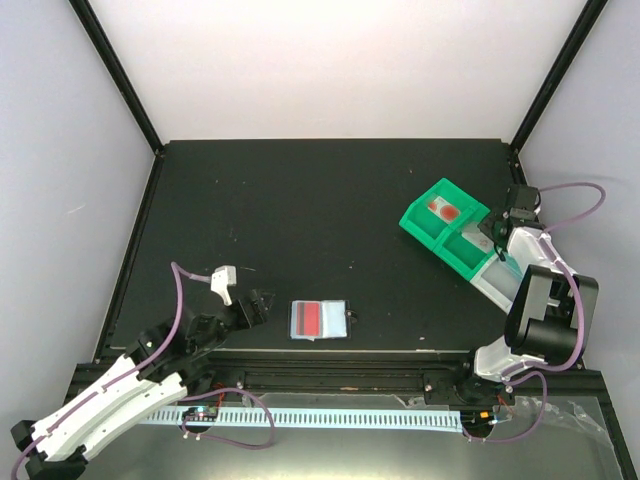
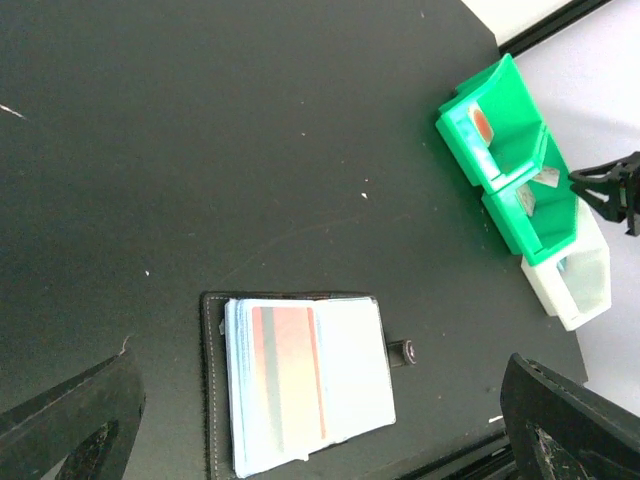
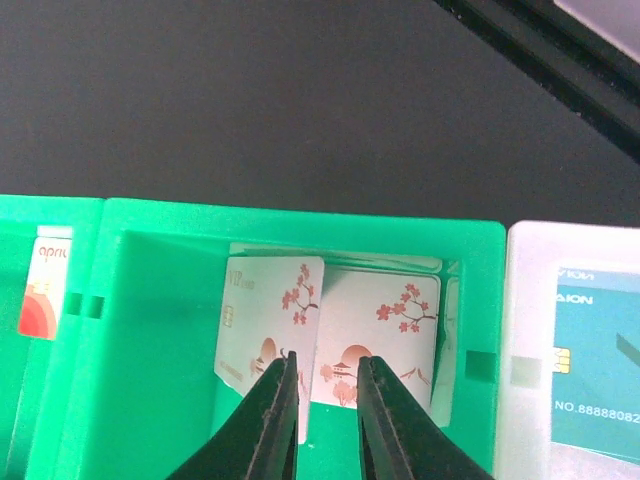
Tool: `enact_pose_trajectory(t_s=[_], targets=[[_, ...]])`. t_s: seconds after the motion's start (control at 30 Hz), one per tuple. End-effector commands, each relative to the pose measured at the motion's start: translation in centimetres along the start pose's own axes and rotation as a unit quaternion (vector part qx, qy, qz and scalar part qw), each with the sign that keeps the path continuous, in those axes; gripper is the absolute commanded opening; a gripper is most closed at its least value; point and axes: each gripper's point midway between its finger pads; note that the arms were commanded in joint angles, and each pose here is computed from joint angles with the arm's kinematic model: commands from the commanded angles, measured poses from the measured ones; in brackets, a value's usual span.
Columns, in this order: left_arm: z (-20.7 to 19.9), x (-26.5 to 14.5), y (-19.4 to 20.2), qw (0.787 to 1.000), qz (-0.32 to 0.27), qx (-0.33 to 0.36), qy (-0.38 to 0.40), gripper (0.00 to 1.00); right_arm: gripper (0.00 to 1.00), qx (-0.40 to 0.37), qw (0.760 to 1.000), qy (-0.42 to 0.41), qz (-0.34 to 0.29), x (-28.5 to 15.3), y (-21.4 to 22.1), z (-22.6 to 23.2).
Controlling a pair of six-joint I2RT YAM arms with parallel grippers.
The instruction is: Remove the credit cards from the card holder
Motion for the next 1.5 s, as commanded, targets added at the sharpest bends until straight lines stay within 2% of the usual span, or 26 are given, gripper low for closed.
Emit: enact_pose_trajectory(t_s=[0.0, 0.13, 0.3, 0.43, 0.67, 0.87, 1.07, 1.27, 1.47], targets=[[-0.5, 0.2, 0.0, 1.0, 0.006, 0.0, 0.005, 0.99, 0.18, -0.01, 1.0, 0.003, -0.015, -1.9, -1.7, 0.4], [-0.3, 0.6, 0.4, 1.0, 0.016, 0.006, -0.002, 0.99, 0.21, -0.015, 1.0, -0.012, -0.011, -2.3, -1.3, 1.2], [0.0, 0.9, 0.7, 0.999, 0.025, 0.016, -0.012, 0.99, 0.06, -0.013, 0.999, -0.05, 0.006, -1.6, -0.3, 2.6], [0.0, 1.1, 1.0, 0.999, 0.035, 0.023, -0.015, 0.99, 0.01, -0.016, 0.999, -0.038, 0.019, -0.3, 0.0, 2.3], [0.6, 1.4, 1.6, 0.998, 0.051, 0.025, -0.033, 0.99, 0.01, -0.024, 0.999, 0.011, 0.043, 2.0, 1.4, 0.6], [0.6, 1.6, 1.7, 0.996, 0.059, 0.042, -0.043, 0.99, 0.02, -0.025, 0.999, 0.012, 0.032, 1.6, 0.7, 0.6], [-0.4, 2.0, 2.4, 0.994, 0.084, 0.064, -0.027, 0.99, 0.04, -0.024, 0.999, -0.016, 0.02, -0.4, -0.1, 1.6], [-2.2, 2.6, 3.7, 0.987, 0.128, 0.092, 0.012, 0.99, 0.1, -0.031, 0.996, -0.077, 0.012, -4.3, 0.0, 3.6], [-3.2, 3.2, 4.7, 0.981, 0.161, 0.101, 0.028, 0.98, 0.18, -0.061, 0.986, -0.152, 0.003, -9.0, 2.2, 6.7]])
Point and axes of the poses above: each gripper's point midway between its finger pads, its own x axis out along the fingers, its own z axis along the line the jaws close on, y = z × x, and after that the axes turned 7 degrees about -x, right-handed
